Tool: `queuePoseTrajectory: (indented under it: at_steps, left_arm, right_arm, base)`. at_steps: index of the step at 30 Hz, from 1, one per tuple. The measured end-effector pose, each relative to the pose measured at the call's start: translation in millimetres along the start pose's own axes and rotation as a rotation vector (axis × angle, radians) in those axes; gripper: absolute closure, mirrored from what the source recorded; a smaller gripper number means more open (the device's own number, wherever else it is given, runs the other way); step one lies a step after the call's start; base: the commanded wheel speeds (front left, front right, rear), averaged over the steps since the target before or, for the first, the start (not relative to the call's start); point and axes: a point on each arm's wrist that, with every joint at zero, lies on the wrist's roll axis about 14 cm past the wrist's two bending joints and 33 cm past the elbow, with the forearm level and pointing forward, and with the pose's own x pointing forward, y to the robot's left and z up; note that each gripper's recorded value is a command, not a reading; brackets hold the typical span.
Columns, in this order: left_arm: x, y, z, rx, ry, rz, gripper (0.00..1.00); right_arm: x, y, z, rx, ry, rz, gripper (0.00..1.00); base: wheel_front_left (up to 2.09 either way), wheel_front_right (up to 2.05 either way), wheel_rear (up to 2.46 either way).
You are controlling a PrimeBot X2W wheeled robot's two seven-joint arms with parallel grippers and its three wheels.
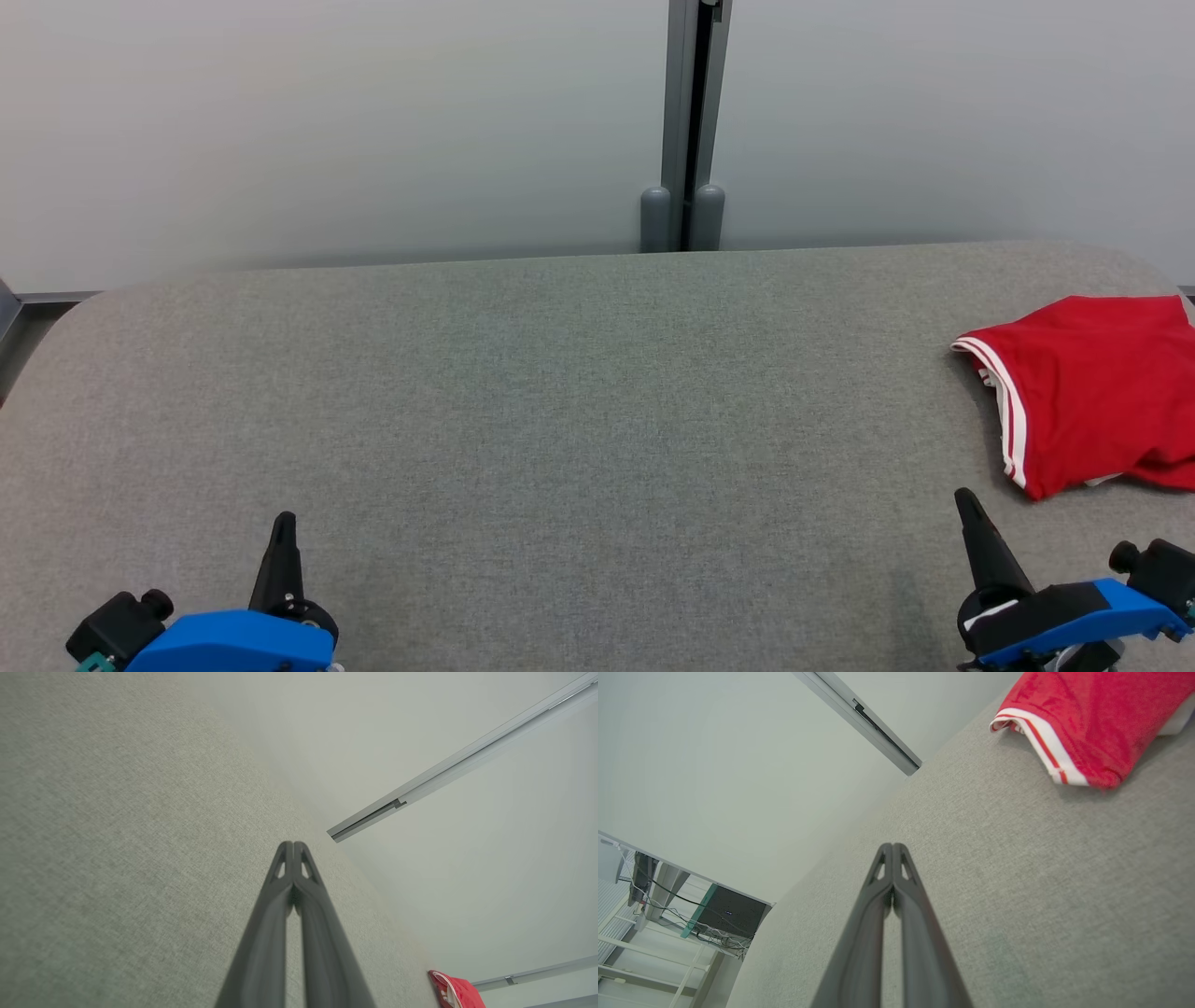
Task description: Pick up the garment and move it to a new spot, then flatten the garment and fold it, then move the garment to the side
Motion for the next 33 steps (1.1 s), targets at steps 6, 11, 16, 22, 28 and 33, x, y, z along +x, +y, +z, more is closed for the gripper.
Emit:
queuePoseTrajectory:
  at_steps: [6,11,16,22,28,33]
  left_arm:
    - [2.9,-3.8,5.1,-0.07,-0.01,-0.01,1.0]
    - [4.1,-5.3,6.9,-0.123,-0.011,-0.013,1.0]
    - [6.5,-8.1,11.9,-0.173,-0.021,-0.022,1.0]
    - [8.1,-11.7,13.9,-0.234,-0.023,-0.033,1.0]
    - [9.3,-13.7,17.2,-0.293,-0.03,-0.042,1.0]
    - [10.5,-16.0,19.3,-0.336,-0.033,-0.05,1.0]
  right_arm:
    - [2.7,3.5,4.0,0.076,-0.013,0.012,1.0]
    - [3.7,4.6,6.1,0.136,-0.021,0.018,1.0]
    - [4.7,5.7,7.7,0.193,-0.025,0.024,1.0]
    - [7.3,9.1,11.9,0.257,-0.038,0.038,1.0]
    - [7.9,9.7,12.9,0.319,-0.04,0.043,1.0]
    - [8.9,10.7,14.9,0.367,-0.047,0.049,1.0]
  base:
    - [0.0,0.0,0.0]
    - [0.0,0.0,0.0]
    - [0.0,0.0,0.0]
    - [0.0,0.0,0.0]
    - [0.0,0.0,0.0]
    - [0.0,0.0,0.0]
